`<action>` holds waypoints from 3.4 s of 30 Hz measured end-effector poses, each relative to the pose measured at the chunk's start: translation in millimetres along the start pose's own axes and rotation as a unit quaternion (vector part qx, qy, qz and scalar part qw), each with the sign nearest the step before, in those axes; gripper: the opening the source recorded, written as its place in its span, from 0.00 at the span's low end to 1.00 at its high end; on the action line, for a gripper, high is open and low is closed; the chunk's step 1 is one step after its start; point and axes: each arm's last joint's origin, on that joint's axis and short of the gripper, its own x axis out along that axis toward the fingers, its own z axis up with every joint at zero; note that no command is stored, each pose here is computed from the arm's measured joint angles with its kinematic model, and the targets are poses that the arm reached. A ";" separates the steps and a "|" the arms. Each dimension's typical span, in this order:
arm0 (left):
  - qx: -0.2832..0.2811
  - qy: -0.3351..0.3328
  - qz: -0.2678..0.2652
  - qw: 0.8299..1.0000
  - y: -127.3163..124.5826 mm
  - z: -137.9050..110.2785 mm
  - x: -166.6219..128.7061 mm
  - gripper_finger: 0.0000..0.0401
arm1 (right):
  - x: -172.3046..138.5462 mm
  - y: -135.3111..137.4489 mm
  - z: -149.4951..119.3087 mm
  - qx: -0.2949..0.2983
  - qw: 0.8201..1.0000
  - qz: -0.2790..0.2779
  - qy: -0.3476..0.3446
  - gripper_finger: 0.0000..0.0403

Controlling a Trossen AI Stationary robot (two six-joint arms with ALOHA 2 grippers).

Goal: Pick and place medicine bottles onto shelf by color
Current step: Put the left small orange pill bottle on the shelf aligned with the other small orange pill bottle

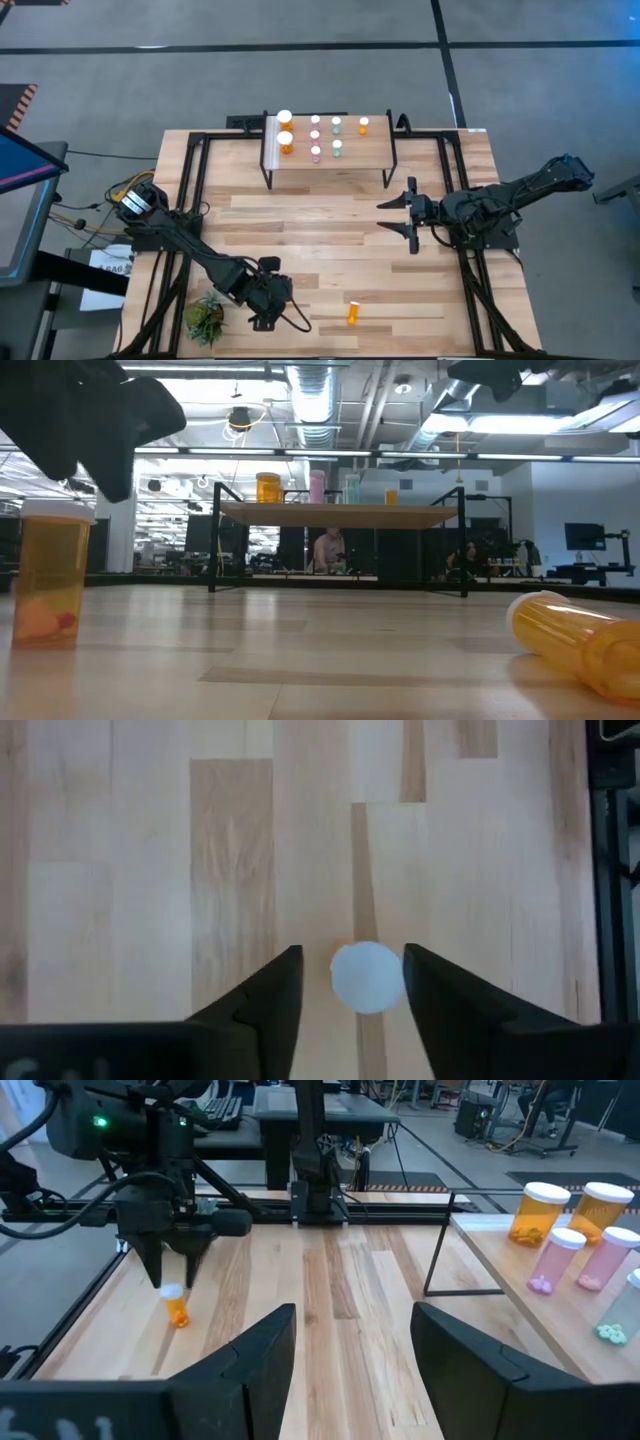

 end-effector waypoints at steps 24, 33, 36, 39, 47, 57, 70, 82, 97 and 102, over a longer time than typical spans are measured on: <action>-0.070 -0.266 -0.050 0.960 11.9 -122.6 4.9 0.54 | 0.0 0.0 -0.4 0.008 1.000 0.000 0.003 0.55; 0.003 -0.268 -0.029 0.963 18.9 -127.7 11.0 0.53 | 0.0 0.0 -0.5 0.008 1.000 0.000 0.003 0.55; -0.003 -0.265 -0.030 0.964 19.3 -128.2 11.4 0.54 | 0.0 0.0 -0.6 0.010 1.000 0.000 0.004 0.55; -0.022 -0.256 -0.032 0.966 20.5 -129.0 12.6 0.56 | 0.0 0.0 -0.8 0.009 1.000 0.000 0.005 0.55; -0.021 -0.219 -0.040 0.975 19.3 -123.1 43.4 0.62 | 0.0 0.0 -0.7 0.011 1.000 0.000 0.004 0.55; -0.016 -0.221 -0.060 0.973 19.3 -108.4 57.6 0.62 | 5.9 2.2 -4.6 0.009 1.000 -0.001 0.017 0.55; -0.018 -0.243 -0.060 0.968 16.1 -108.1 79.8 0.62 | 10.9 2.2 -6.5 0.008 1.000 -0.006 0.022 0.55; -0.002 -0.247 -0.048 0.968 17.0 -108.0 80.9 0.41 | 11.0 1.4 -5.9 0.010 1.000 -0.008 0.020 0.55; -0.060 -0.237 -0.098 0.965 34.4 -88.2 72.3 0.19 | 11.0 1.4 -5.9 0.010 1.000 -0.008 0.020 0.55; -0.070 -0.267 -0.104 0.956 45.9 -73.1 58.5 0.19 | 11.0 1.4 -5.8 0.010 1.000 -0.008 0.020 0.55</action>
